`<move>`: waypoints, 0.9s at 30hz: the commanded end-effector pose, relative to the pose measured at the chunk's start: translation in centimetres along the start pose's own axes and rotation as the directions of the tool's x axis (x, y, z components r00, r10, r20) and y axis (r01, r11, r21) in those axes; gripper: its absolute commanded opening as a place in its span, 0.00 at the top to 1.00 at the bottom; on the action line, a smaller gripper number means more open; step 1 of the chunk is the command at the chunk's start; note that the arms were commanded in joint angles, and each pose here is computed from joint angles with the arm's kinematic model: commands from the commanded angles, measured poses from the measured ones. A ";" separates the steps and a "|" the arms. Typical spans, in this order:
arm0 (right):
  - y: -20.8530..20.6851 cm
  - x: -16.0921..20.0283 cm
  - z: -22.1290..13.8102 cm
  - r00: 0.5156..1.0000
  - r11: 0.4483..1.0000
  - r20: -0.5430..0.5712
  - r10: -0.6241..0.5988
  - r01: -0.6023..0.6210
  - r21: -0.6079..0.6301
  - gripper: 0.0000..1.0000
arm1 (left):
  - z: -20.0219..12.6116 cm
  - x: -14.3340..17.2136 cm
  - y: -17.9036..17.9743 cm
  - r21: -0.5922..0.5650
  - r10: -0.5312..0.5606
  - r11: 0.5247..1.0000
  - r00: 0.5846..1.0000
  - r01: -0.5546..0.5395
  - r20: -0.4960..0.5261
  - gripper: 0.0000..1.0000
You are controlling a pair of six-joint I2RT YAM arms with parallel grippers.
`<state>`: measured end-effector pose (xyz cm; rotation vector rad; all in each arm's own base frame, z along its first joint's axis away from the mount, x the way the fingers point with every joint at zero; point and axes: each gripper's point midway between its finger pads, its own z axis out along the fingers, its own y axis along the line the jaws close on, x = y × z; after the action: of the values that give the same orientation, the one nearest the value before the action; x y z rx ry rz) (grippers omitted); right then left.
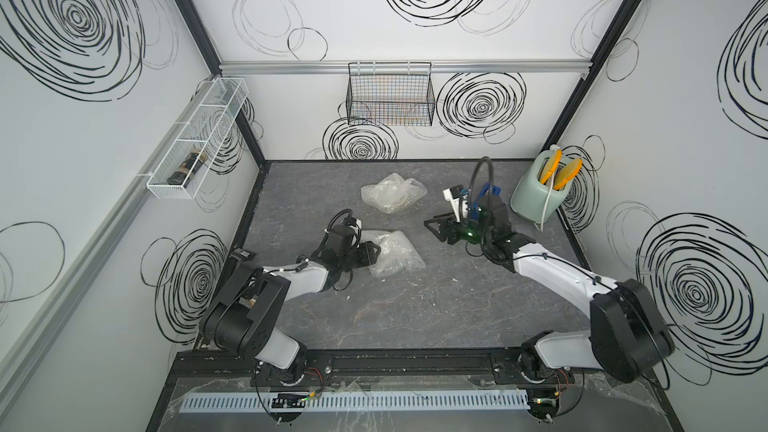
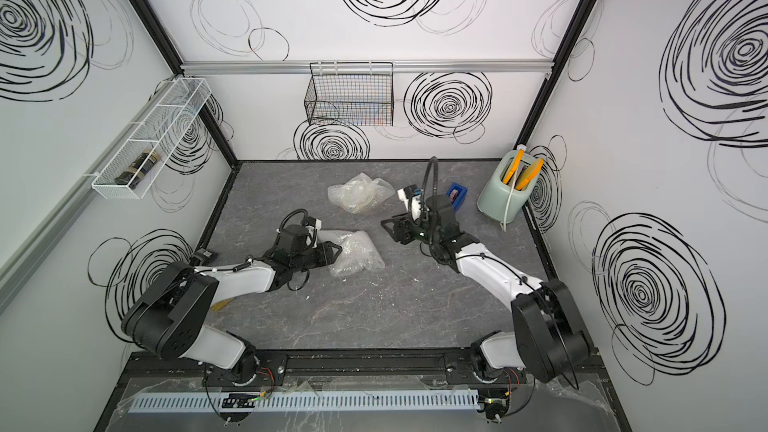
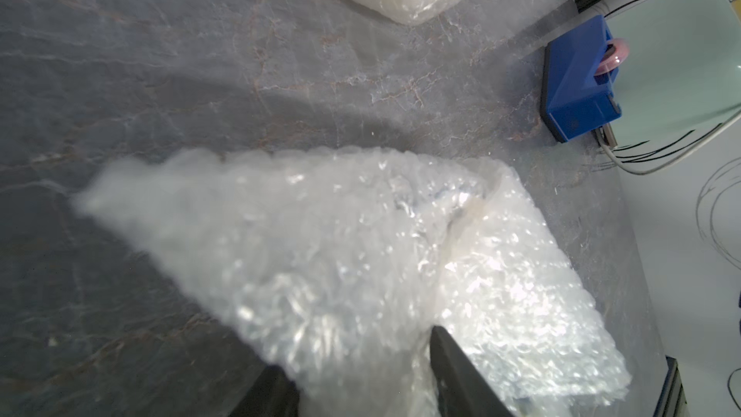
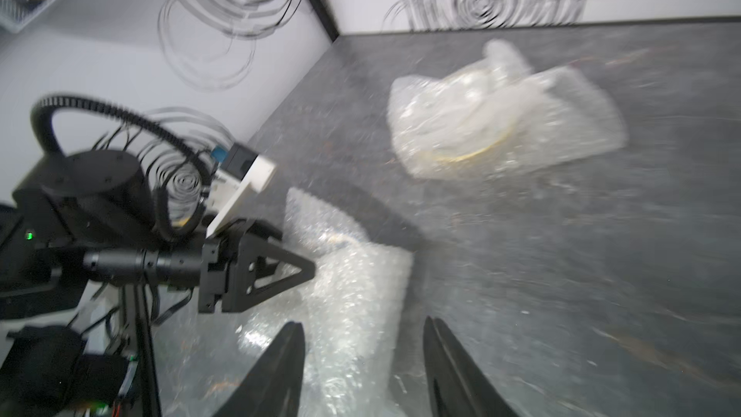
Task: Wrap bowls in bubble wrap
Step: Wrap the bowl in bubble wrap, then tear off the tape using the Tape Cutter.
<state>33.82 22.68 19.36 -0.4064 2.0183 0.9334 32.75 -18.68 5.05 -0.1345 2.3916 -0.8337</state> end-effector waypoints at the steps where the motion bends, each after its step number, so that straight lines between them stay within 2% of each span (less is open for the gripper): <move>1: -3.8 -2.2 -2.8 0.982 0.989 0.128 0.138 -0.144 0.041 0.45 | 0.1 -0.1 0.0 0.016 0.005 1.000 1.000 -0.005 0.007 0.48; 5: -9.4 -3.4 -5.7 0.932 0.943 0.189 0.308 -0.326 0.072 0.47 | 0.1 0.0 0.0 0.014 0.009 1.000 1.000 -0.009 0.006 0.48; 7: -12.5 -3.6 -6.8 0.884 0.895 0.223 0.411 -0.438 0.087 0.48 | 0.1 0.0 0.0 0.012 0.014 1.000 1.000 -0.014 0.007 0.49; 12: -17.5 -3.1 -6.8 0.800 0.804 0.215 0.560 -0.587 0.090 0.50 | 0.1 0.0 0.1 0.005 0.019 1.000 1.000 -0.019 0.005 0.49; 23: -21.4 -2.1 -4.3 0.713 0.717 0.194 0.674 -0.694 0.059 0.54 | 0.2 0.2 0.0 0.004 0.027 1.000 1.000 -0.027 -0.002 0.49; 27: -22.3 -1.5 -3.9 0.703 0.705 0.200 0.683 -0.705 0.071 0.55 | 0.3 0.3 0.1 0.000 0.027 1.000 1.000 -0.027 -0.006 0.49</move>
<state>44.49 4.85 10.54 0.5800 2.1319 1.1745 32.65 -18.76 4.99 -0.1160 2.3923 -0.8326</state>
